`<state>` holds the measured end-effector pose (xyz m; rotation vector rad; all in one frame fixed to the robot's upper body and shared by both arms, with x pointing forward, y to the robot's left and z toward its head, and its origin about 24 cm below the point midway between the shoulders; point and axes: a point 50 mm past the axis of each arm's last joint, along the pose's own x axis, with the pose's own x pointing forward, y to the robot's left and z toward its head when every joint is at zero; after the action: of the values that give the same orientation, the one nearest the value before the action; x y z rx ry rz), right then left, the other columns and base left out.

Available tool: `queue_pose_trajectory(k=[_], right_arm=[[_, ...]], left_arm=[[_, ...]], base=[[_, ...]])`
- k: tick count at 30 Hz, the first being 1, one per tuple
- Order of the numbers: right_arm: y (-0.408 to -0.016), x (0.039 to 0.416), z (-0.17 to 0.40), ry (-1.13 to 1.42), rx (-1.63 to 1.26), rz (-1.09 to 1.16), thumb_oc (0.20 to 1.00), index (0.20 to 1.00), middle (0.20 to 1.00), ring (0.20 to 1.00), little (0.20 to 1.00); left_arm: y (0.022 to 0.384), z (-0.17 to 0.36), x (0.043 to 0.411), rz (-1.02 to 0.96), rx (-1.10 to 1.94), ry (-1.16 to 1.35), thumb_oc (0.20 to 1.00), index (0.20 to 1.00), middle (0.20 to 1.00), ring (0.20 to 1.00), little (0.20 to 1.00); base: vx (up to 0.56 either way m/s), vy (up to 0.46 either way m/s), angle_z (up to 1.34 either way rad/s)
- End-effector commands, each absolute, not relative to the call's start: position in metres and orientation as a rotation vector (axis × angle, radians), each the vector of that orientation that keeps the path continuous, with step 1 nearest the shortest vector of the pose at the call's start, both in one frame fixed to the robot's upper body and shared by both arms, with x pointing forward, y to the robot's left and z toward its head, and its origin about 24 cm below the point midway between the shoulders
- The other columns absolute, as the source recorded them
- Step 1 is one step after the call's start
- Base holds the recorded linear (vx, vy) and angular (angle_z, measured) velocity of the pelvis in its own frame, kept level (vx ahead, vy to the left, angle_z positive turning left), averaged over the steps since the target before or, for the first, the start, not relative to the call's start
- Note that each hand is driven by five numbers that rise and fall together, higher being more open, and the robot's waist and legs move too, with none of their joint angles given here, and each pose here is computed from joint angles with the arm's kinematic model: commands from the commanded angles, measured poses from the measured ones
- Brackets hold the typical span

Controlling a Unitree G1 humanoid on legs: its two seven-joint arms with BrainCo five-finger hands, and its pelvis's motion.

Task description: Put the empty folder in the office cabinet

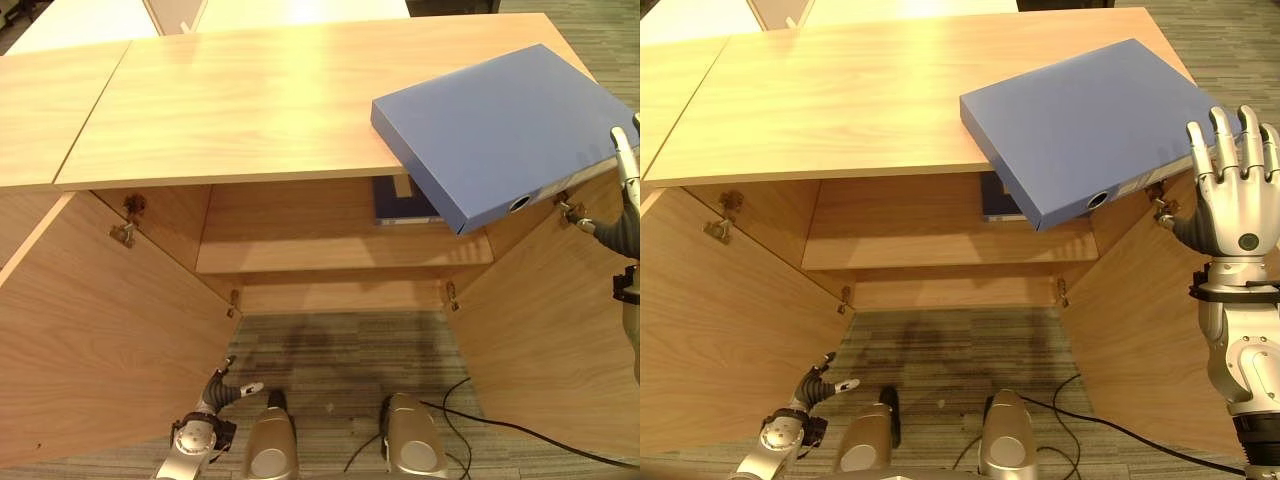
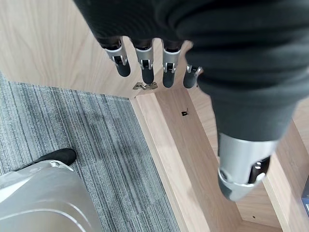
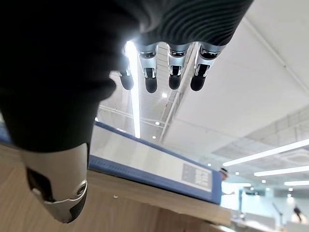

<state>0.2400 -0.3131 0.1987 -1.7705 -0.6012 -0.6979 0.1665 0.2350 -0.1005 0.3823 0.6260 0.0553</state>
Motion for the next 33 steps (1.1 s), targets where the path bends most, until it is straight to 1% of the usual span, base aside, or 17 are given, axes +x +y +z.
queue_pose_trajectory(k=[1,8,13,26,33], right_arm=[[-0.304,0.249,0.217,-0.683,-1.689,-0.738,1.0,1.0,1.0,1.0,1.0],[-0.29,0.257,0.22,-0.734,-1.679,-0.659,1.0,1.0,1.0,1.0,1.0],[-0.278,0.264,0.221,-0.768,-1.592,-0.601,1.0,1.0,1.0,1.0,1.0],[-0.274,0.266,0.22,-0.76,-1.539,-0.571,1.0,1.0,1.0,1.0,1.0],[-0.271,0.268,0.216,-0.748,-1.501,-0.554,1.0,1.0,1.0,1.0,1.0]], left_arm=[[0.242,-0.086,0.18,0.08,0.384,0.542,1.0,1.0,1.0,1.0,1.0],[0.243,-0.087,0.178,0.088,0.369,0.551,1.0,1.0,1.0,1.0,1.0],[0.242,-0.086,0.18,0.095,0.349,0.543,1.0,1.0,1.0,1.0,1.0],[0.248,-0.087,0.177,0.15,0.297,0.558,1.0,1.0,1.0,1.0,1.0],[0.247,-0.083,0.181,0.164,0.264,0.534,1.0,1.0,1.0,1.0,1.0]], base=[[0.0,0.0,0.0],[0.0,0.0,0.0],[0.0,-0.001,0.01],[0.0,-0.003,0.04],[0.0,0.0,0.0]])
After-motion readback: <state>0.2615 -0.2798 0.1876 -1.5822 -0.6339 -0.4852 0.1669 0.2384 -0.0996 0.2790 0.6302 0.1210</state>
